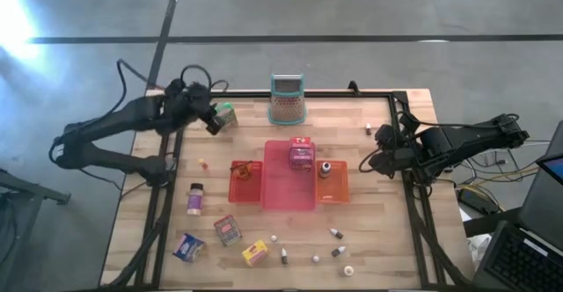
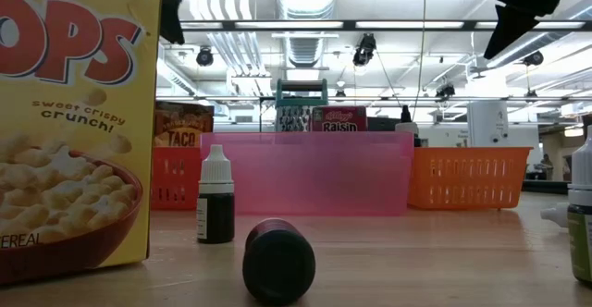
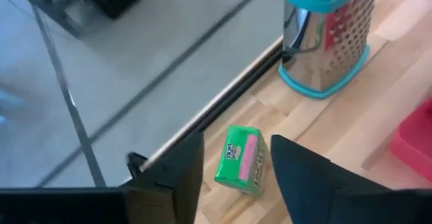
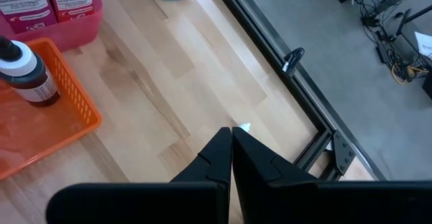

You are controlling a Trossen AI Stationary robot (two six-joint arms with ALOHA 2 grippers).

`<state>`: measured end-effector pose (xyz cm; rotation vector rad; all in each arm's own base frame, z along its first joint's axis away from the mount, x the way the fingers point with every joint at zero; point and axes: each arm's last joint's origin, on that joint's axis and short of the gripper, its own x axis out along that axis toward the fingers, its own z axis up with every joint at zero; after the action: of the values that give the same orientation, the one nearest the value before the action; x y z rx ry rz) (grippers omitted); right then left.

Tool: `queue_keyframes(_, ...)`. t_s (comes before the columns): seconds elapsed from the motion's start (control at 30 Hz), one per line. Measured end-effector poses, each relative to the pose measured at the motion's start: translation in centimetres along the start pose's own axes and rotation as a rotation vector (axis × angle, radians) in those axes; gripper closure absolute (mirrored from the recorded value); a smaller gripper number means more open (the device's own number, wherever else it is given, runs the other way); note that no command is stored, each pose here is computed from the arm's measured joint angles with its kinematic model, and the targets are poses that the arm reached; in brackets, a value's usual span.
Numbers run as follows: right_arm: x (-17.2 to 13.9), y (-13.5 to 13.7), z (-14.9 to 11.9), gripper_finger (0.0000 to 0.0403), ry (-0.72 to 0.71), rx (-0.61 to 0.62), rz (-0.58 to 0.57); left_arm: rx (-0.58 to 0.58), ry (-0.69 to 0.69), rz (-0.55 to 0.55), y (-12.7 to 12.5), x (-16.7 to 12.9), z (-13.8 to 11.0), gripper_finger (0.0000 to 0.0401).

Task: Pick & Place Kitchen Items
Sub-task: Put the green cereal box into the pink bin

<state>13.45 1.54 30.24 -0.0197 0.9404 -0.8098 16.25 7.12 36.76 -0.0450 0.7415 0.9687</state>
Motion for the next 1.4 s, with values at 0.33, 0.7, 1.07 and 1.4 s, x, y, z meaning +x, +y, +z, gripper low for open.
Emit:
queue_keyframes(0.33, 0.0, 0.1, 0.1, 0.0394, -0.005, 0.007, 0.005, -0.035, 0.268, -0.175, 3.4, 7.3, 1.0, 0.0188)
queue_keyframes(0.7, 0.0, 0.1, 0.1, 0.0394, -0.007, 0.009, 0.006, 0.105, 0.440, -0.208, 3.0, 11.1, 0.2, 0.0186)
queue_keyframes(1.07, 0.0, 0.1, 0.1, 0.0394, -0.007, 0.009, 0.006, 0.079, 0.491, -0.167, 3.1, 11.5, 0.6, 0.0120)
queue_keyframes(1.4, 0.0, 0.1, 0.1, 0.0394, -0.007, 0.009, 0.006, 0.139, 0.579, -0.205, 2.1, 14.2, 0.1, 0.0111)
